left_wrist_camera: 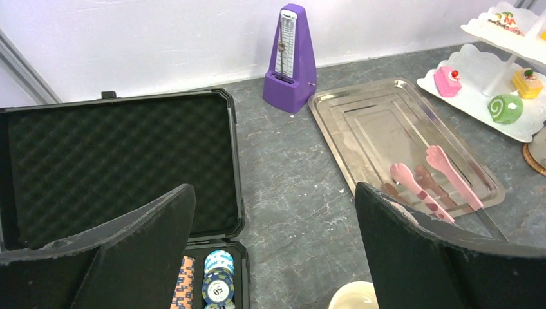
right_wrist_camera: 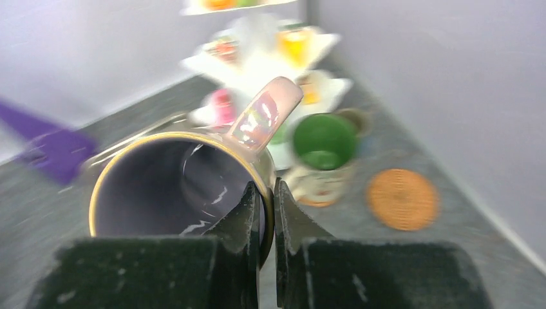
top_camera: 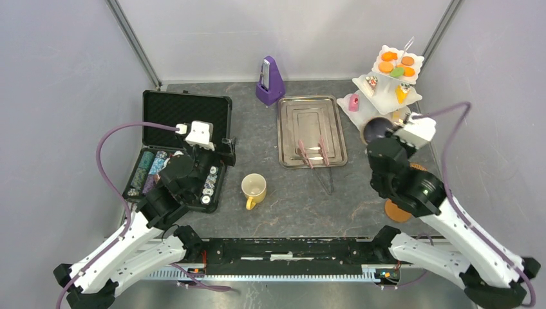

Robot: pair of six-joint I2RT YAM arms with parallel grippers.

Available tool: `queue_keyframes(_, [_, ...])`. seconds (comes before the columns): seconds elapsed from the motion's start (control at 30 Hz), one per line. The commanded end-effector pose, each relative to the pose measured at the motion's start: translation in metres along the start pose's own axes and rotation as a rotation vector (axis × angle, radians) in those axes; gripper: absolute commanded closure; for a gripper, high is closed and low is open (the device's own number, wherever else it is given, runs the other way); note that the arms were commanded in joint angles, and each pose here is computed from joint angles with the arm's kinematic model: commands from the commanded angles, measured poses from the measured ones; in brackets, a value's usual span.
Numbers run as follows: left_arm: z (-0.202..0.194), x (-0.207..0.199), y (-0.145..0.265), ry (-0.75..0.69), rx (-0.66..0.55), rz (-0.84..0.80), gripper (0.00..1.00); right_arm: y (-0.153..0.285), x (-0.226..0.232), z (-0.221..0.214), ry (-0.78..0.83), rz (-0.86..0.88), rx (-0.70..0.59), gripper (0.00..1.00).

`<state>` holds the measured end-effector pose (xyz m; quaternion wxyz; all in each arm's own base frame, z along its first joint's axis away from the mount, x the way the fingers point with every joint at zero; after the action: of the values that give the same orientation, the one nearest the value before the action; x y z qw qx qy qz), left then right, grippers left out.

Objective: Serve the afternoon tea

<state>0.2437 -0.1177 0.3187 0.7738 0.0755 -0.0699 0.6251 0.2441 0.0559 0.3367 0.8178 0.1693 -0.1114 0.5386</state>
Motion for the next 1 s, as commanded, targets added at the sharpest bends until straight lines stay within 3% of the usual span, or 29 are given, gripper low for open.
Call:
queue_keyframes(0.0, [0.006,-0.004,-0.003,-0.005,-0.023,-0.018,0.0,-0.003,-0.083,0.033,0.061,-0.305,-0.205,1.0])
queue_keyframes(0.17, [0.003,-0.007,-0.006,-0.015,-0.008,-0.022,0.0,-0.015,-0.137,0.027,0.167,-0.556,-0.225,1.0])
queue_keyframes(0.33, [-0.001,-0.008,-0.008,-0.024,0.006,-0.021,0.0,-0.034,-0.179,0.019,0.094,-0.732,-0.192,1.0])
queue_keyframes(0.67, [-0.003,-0.011,-0.009,-0.03,0.012,-0.03,0.0,-0.083,-0.23,-0.027,-0.19,-0.787,0.003,1.0])
queue_keyframes(0.97, [-0.004,-0.012,-0.01,-0.031,0.015,-0.029,0.0,-0.092,-0.259,-0.064,-0.287,-0.826,0.092,1.0])
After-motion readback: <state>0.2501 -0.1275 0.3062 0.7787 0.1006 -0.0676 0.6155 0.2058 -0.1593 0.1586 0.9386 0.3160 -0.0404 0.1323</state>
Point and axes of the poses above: each gripper's point midway between its finger pads, its own y axis back along the fingers, its own x axis along the line the jaws close on, z = x × y, the point moved 1 cm from there along y, back along the fingers, and after that the axes turned 11 degrees about -y, right-handed, at the moved point
